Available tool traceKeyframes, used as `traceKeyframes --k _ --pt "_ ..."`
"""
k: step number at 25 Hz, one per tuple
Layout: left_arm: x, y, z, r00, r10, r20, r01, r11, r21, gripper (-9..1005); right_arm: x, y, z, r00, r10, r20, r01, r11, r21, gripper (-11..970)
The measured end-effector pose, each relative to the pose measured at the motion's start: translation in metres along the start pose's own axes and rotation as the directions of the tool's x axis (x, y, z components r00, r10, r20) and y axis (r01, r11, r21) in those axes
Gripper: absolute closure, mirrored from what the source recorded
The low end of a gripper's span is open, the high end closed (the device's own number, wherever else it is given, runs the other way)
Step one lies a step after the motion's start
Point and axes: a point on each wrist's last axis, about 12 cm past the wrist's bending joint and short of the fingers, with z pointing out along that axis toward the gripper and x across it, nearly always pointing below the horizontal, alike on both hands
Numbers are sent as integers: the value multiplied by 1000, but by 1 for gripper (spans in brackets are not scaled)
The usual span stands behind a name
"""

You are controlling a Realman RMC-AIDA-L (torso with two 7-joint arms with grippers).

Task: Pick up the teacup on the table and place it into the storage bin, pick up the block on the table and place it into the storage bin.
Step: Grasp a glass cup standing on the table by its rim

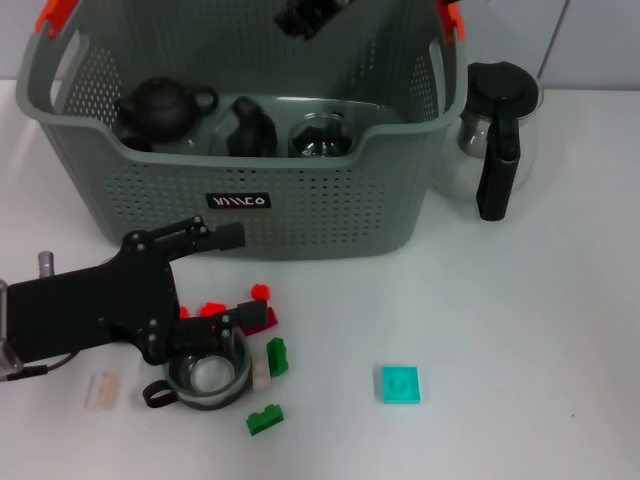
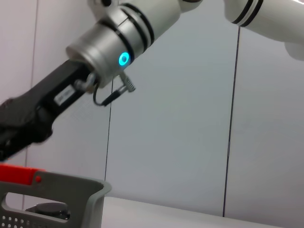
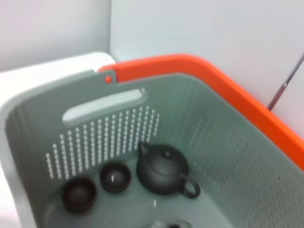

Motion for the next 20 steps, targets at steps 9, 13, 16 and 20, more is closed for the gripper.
traceKeyframes --k 9,13,16,20 --pt "-1 0 -1 1000 0 13 0 1000 -5 165 10 7 -43 988 -6 156 23 994 -106 752" --pt "-3 0 -1 1000 4 27 -4 1000 -7 165 27 10 -62 975 -15 222 47 989 -141 735" --pt "-4 1 -1 999 11 30 -11 1000 -9 165 48 13 -73 957 -17 291 71 981 -178 723" --pt "-4 1 -2 999 17 35 -16 1000 -12 165 86 12 -83 923 11 385 77 974 -212 584"
